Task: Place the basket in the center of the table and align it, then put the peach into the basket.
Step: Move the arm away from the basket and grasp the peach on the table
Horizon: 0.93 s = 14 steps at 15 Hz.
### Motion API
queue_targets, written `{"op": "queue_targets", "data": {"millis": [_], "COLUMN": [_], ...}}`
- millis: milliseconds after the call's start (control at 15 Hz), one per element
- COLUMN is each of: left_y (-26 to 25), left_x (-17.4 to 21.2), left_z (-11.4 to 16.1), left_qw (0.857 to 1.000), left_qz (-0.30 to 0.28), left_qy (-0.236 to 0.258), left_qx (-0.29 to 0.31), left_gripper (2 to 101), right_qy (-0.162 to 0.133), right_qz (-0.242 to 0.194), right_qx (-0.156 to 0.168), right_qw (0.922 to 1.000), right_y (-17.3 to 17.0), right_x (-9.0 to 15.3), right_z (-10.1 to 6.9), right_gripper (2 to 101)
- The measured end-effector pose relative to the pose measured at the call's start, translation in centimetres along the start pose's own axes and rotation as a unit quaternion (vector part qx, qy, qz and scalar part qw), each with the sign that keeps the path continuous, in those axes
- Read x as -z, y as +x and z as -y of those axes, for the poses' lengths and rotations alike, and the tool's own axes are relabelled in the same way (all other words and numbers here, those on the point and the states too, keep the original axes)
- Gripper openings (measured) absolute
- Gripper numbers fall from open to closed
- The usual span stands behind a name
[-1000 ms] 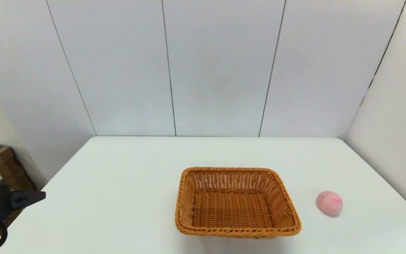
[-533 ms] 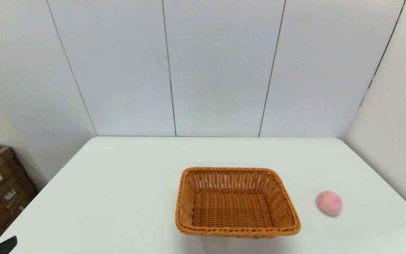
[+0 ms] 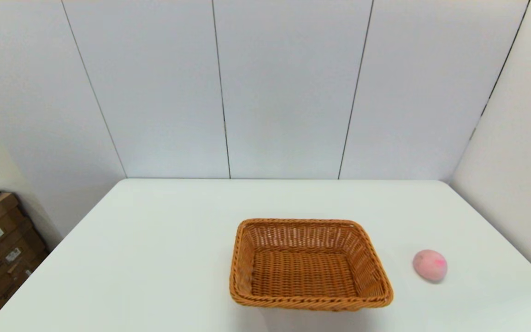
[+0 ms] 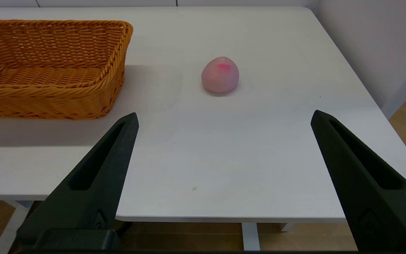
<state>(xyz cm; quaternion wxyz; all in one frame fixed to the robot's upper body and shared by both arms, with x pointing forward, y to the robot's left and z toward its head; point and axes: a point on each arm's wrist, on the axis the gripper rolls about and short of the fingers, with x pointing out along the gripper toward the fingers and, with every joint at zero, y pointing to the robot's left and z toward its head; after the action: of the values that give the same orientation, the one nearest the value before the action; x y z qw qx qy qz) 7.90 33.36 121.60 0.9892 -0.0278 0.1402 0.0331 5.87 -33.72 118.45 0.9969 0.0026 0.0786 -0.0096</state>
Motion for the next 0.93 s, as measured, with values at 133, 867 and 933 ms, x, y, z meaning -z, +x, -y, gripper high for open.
{"op": "queue_targets", "data": {"millis": [133,867,933], "left_y": [0.6,-0.1,-0.1], "left_x": [1.2,3.4,3.4], "left_z": [-0.1,-0.3,-0.3], "left_qw": [1.000,0.991,0.991], "left_qz": [0.013,0.129,0.131], "left_qy": [0.002,-0.005,-0.005], "left_qx": [-0.006,0.021,0.022], "left_gripper": [97.4,97.7,97.7], "right_qy": [0.000,0.000,0.007], "right_qz": [0.000,-0.017,-0.014], "right_qx": [0.000,0.007,0.007], "right_qw": [1.0000,0.9998,0.9999], "right_y": [0.0,0.2,0.0], "right_x": [0.0,-0.3,-1.1], "right_z": [0.0,0.0,0.0], "right_gripper": [97.1,97.1,97.1]}}
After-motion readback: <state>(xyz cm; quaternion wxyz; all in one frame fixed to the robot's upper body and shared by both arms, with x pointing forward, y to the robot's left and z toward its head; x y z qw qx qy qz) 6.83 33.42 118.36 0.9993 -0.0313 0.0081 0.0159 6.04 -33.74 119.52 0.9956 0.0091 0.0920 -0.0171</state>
